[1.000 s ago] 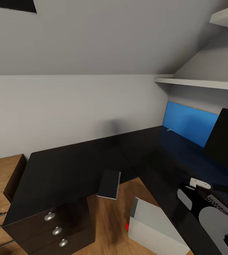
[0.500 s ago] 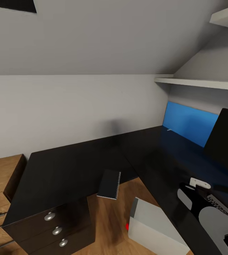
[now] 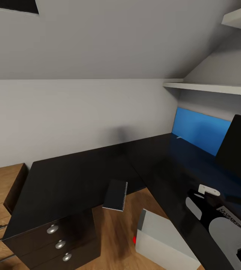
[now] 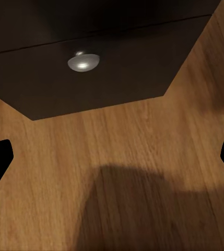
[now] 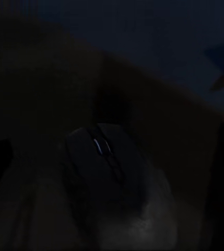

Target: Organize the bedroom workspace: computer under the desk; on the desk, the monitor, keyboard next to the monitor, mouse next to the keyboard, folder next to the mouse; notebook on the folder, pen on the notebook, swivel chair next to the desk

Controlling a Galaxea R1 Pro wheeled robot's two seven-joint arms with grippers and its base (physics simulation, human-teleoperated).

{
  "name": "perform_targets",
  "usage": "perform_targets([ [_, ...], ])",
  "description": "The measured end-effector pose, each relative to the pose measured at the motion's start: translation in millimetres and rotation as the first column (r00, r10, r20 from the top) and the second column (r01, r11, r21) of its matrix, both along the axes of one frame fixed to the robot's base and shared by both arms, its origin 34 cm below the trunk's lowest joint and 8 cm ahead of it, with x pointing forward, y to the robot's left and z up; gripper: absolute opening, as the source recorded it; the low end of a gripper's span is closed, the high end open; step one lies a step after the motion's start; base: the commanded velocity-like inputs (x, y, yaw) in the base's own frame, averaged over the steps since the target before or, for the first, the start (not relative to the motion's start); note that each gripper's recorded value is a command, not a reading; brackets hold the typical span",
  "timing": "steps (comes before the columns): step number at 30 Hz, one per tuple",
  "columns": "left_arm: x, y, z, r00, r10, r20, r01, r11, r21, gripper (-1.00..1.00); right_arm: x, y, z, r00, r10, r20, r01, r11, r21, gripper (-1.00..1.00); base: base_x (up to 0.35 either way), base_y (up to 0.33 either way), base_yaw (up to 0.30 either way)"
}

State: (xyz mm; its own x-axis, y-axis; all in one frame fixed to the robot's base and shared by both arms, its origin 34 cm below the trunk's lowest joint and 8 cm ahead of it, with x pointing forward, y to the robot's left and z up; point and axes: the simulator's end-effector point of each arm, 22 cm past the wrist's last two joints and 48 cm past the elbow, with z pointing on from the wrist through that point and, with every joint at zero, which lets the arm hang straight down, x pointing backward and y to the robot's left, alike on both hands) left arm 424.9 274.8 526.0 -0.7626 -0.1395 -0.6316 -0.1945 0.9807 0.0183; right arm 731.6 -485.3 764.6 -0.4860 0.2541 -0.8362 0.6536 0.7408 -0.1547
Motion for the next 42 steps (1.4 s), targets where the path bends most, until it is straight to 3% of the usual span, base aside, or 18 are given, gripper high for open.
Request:
perform_targets([
  [14, -0.1, -0.1, -0.1, 1.000, 0.000, 0.000, 0.000, 1.000, 0.000, 1.00, 2.1, 1.1, 2.4, 1.000, 0.002, 0.007, -0.002, 1.000, 0.001, 1.00, 0.000, 0.000, 0.000],
  [17, -0.8, 0.2, 4.3, 1.000, 0.001, -0.003, -0.001, 1.000, 0.000, 1.00, 8.9, 5.3, 15.0, 1.000, 0.013, 0.028, -0.013, 1.000, 0.002, 1.00, 0.000, 0.000, 0.000],
  [21, -4.3, 0.5, 8.6, 1.000, 0.004, -0.013, -0.004, 1.000, 0.002, 1.00, 30.7, 20.1, 52.3, 0.994, 0.043, 0.101, -0.043, 0.999, 0.003, 1.00, 0.000, 0.000, 0.000],
  [27, -12.8, 0.0, 13.1, 0.999, 0.005, -0.035, -0.005, 1.000, 0.001, 1.00, 43.5, 36.9, 99.1, 0.987, 0.055, 0.149, -0.055, 0.998, -0.006, 1.00, 0.000, 0.000, 0.000],
  [32, -18.0, -0.7, 16.3, 0.999, 0.005, -0.047, -0.005, 1.000, -0.001, 1.00, 34.7, 49.7, 116.0, 0.986, 0.058, 0.157, -0.056, 0.998, -0.014, 1.00, 0.000, 0.000, 0.000],
  [33, -19.5, -2.1, 15.5, 0.999, 0.003, -0.050, -0.003, 1.000, -0.003, 1.00, 27.0, 66.9, 128.8, 0.981, 0.075, 0.177, -0.073, 0.997, -0.015, 1.00, 0.000, 0.000, 0.000],
  [36, -19.8, -2.4, 15.3, 0.999, 0.002, -0.051, -0.003, 1.000, -0.003, 1.00, 26.9, 80.8, 137.5, 0.976, 0.082, 0.199, -0.083, 0.997, -0.004, 1.00, 0.000, 0.000, 0.000],
  [42, -20.1, -2.4, 15.1, 0.999, 0.003, -0.051, -0.003, 1.000, -0.003, 1.00, 20.4, 122.4, 136.9, 0.978, 0.051, 0.203, -0.061, 0.997, 0.041, 1.00, 0.000, 0.000, 0.023],
])
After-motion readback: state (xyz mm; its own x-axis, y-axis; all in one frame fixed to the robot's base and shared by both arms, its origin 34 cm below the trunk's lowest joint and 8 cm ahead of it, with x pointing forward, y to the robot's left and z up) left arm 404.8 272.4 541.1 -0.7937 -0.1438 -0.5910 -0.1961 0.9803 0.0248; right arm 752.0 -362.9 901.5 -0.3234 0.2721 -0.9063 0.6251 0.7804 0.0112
